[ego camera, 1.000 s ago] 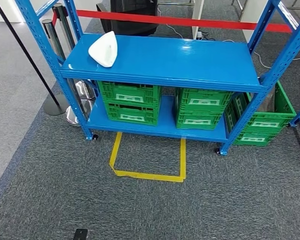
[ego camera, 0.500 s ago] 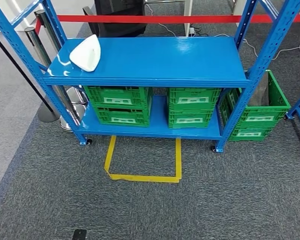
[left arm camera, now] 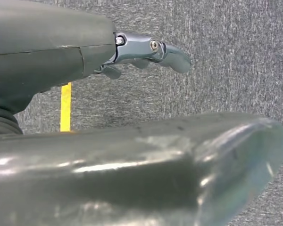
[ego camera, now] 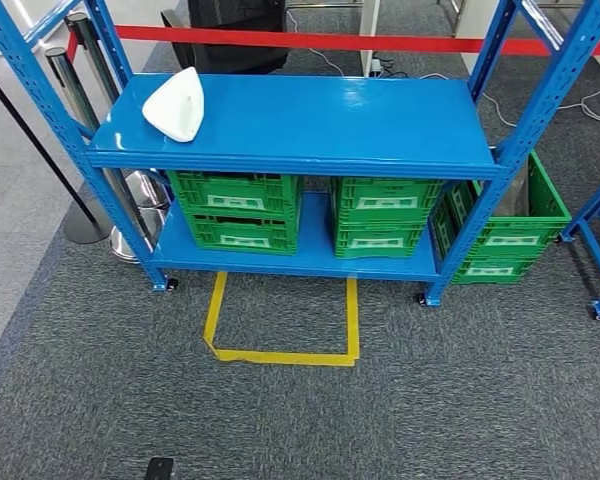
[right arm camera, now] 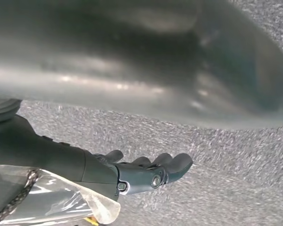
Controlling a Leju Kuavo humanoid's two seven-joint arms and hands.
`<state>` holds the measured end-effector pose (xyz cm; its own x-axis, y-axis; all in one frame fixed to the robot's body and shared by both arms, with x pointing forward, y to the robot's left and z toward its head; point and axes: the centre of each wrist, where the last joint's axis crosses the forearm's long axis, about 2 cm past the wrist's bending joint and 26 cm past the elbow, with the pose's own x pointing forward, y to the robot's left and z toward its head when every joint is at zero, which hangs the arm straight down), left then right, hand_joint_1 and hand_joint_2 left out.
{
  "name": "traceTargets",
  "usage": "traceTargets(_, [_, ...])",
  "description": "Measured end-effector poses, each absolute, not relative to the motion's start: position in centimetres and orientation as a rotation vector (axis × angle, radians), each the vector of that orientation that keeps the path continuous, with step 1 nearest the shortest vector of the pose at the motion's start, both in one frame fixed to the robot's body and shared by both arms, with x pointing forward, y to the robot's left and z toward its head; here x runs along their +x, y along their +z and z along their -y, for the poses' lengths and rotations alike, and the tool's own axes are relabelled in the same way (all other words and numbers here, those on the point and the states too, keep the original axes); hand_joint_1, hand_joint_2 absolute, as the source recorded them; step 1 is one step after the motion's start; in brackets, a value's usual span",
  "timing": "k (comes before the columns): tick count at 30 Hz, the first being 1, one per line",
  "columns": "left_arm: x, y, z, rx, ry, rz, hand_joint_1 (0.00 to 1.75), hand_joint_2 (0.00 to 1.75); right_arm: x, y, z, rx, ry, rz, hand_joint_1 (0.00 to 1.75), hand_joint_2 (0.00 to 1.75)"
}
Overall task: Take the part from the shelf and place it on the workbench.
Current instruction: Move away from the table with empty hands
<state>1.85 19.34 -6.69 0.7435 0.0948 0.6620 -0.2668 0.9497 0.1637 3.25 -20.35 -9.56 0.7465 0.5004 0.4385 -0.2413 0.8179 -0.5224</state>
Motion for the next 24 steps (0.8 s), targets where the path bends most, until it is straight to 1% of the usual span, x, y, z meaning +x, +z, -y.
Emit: traceTargets(24, [1.84,-6.68,-19.42,0.290,0.244,0.697,0.00,0.00,3.25,-9.56,20.36,-0.459,0.409,0.607,0.00,0.00])
